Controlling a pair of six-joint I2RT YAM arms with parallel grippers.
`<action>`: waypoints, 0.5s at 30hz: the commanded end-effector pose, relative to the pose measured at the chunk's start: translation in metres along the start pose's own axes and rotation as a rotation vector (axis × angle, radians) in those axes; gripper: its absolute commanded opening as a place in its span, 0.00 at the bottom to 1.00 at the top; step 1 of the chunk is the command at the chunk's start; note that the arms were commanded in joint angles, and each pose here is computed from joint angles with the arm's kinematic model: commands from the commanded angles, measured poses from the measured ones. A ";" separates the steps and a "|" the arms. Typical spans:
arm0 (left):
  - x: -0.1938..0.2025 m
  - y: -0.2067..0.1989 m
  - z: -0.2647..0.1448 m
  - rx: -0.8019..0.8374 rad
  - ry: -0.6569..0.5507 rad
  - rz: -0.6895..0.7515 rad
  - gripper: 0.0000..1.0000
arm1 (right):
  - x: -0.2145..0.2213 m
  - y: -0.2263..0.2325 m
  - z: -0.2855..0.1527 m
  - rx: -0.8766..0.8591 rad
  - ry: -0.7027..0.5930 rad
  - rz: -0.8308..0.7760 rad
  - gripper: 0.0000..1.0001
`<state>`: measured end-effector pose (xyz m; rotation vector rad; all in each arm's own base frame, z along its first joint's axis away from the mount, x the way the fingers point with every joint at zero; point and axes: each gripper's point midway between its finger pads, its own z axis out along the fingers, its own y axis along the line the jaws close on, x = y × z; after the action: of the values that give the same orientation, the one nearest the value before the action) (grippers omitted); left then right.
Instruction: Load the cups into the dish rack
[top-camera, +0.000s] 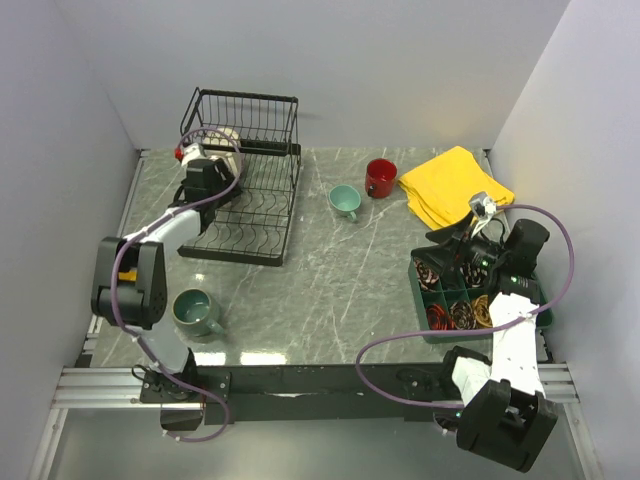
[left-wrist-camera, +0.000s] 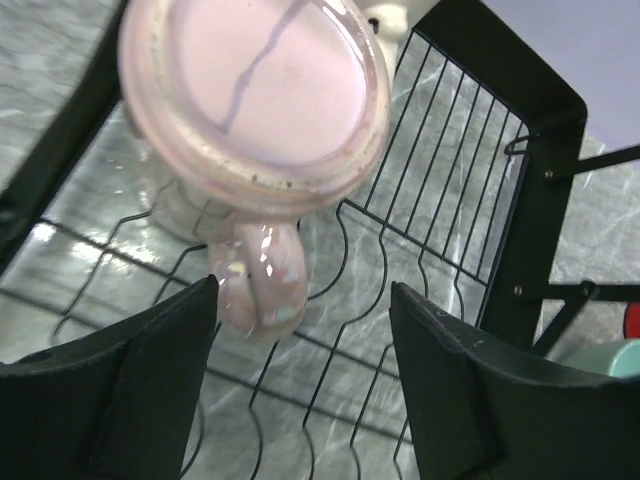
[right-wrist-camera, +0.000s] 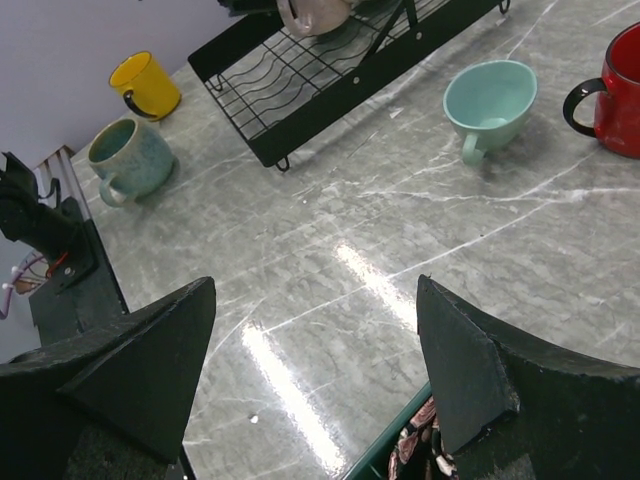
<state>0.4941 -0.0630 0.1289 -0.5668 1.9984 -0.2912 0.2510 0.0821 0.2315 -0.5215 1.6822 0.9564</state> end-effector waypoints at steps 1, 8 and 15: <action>-0.041 -0.006 -0.038 0.016 -0.109 0.036 0.76 | -0.001 -0.003 -0.001 0.009 0.005 -0.024 0.87; -0.072 -0.019 -0.120 0.123 -0.216 0.032 0.90 | -0.003 -0.019 -0.004 0.106 0.039 -0.064 0.87; -0.077 -0.028 -0.216 0.288 -0.280 0.056 0.96 | -0.040 -0.059 0.001 0.242 0.147 -0.012 0.85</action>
<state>0.3795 -0.0482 0.2891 -0.4390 1.6746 -0.3813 0.2785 0.0617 0.2335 -0.4782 1.8119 0.8445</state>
